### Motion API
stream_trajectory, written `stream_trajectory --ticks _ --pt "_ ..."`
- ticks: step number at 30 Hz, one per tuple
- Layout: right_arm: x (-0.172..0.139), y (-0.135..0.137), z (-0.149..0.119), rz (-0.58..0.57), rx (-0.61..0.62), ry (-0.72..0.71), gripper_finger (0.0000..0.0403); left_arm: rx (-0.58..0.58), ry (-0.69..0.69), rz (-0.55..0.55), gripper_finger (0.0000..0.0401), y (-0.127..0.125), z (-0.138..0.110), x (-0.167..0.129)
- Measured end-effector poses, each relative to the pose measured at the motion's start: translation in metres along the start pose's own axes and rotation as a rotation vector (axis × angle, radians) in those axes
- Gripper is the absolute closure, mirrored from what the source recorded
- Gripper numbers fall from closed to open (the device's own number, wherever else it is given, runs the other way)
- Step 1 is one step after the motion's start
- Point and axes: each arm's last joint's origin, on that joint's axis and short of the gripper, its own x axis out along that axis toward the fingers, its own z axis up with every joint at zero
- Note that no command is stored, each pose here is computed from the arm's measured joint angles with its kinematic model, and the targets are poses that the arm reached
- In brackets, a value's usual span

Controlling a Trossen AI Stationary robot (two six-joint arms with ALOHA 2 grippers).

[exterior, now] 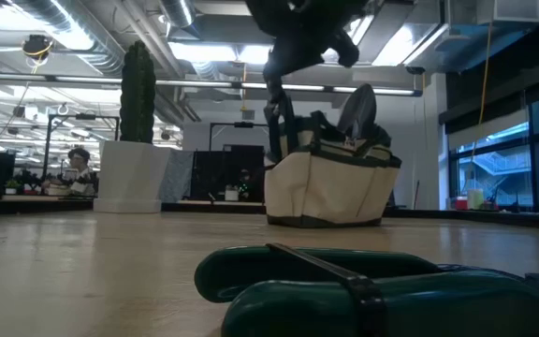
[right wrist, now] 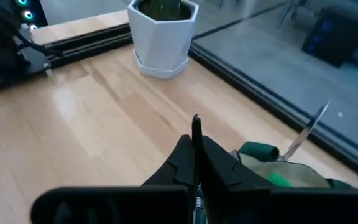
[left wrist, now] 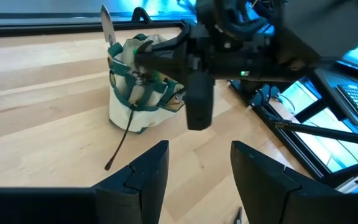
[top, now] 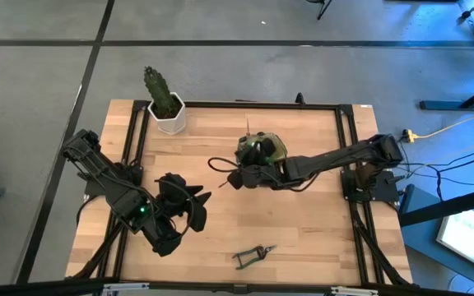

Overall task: Pick & Place Garden tools in Gardening bag
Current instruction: Put the top shear scissor into the gardening bag

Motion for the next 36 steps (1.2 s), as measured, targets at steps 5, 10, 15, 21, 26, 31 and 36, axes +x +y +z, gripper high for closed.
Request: stream_trajectory --ticks 5,10,15,21,26,31,36 --pt "0.007 0.003 -0.004 0.009 0.022 0.015 0.0396 0.005 0.013 0.004 0.0233 0.000 0.000 0.000" --pt "0.007 0.002 -0.004 -0.003 0.028 0.010 0.0396 0.007 0.020 0.005 0.0233 0.001 -0.001 0.000" --pt "0.008 0.001 -0.004 -0.009 0.026 0.013 0.0396 0.010 0.021 0.007 0.0233 0.001 -0.001 0.000" --pt "0.014 0.002 -0.009 0.004 0.015 0.044 0.0396 0.010 0.021 0.007 0.0233 0.001 -0.001 0.000" --pt "0.026 0.006 -0.020 0.005 0.009 0.083 0.0396 0.008 0.022 0.007 0.0233 0.001 -0.001 0.000" --pt "0.030 0.009 -0.025 0.006 0.001 0.098 0.0396 0.007 0.047 0.008 0.0233 0.001 -0.001 0.000" --pt "0.020 0.005 -0.016 0.007 -0.001 0.069 0.0396 0.008 0.047 0.008 0.0233 0.001 -0.001 0.000"
